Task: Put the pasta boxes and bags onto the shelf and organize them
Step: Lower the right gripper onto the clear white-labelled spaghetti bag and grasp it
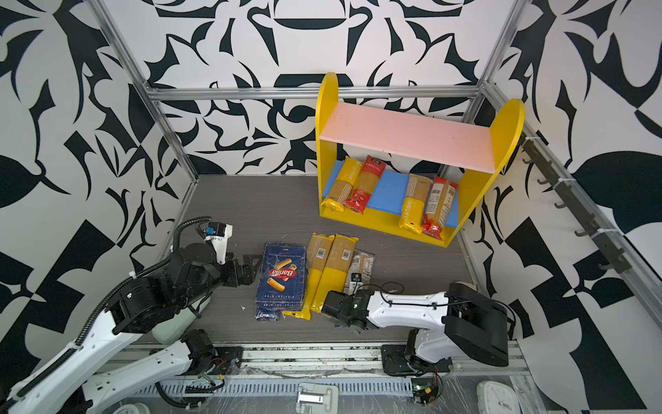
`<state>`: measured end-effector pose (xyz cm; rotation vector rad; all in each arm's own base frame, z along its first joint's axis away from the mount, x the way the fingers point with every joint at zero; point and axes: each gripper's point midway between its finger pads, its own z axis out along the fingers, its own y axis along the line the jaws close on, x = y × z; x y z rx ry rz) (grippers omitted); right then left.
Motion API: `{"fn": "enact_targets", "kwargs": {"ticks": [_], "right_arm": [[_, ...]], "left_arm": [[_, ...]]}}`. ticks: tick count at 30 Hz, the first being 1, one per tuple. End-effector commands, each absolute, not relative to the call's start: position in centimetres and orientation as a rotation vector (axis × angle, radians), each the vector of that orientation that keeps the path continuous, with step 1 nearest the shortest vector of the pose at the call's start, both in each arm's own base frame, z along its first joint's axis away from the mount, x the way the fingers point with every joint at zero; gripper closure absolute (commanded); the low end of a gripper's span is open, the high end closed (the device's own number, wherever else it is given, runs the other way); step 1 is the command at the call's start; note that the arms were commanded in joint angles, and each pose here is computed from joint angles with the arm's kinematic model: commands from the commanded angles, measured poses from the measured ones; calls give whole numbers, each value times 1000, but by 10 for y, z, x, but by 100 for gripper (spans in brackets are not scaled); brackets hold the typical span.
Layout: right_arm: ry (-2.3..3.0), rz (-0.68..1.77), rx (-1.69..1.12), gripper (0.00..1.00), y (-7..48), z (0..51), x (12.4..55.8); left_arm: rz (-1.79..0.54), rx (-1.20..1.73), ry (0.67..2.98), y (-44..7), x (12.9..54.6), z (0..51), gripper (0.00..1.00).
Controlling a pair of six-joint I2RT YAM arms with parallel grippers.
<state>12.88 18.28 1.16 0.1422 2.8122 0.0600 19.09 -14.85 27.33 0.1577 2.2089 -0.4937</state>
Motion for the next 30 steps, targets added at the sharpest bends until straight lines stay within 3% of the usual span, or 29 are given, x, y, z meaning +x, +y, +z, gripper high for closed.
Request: {"fn": "enact_targets", "kwargs": {"ticks": [1,7,10,13,17,20,30], "right_arm": [[2846,51,153,1,179,0,121],[2860,33,152,3,180,-11,121],[2883,16,165,13,178,-20,118],[2907,28,200,48,176,-28,114],[2901,71,226,84,175,-23,112],[2868,114,221,100,175,-7,116],[2712,321,199,100,173,70,129]], "left_arm": [[-461,155,2225,-146,192,267,1],[-457,160,2227,-148,194,266,1],[-453,162,2227,-148,195,267,1],[-450,161,2223,-147,194,268,1],[-443,157,2218,-144,194,271,1],[-434,155,2216,-143,194,271,1],[-441,161,2220,-148,197,273,1]]}}
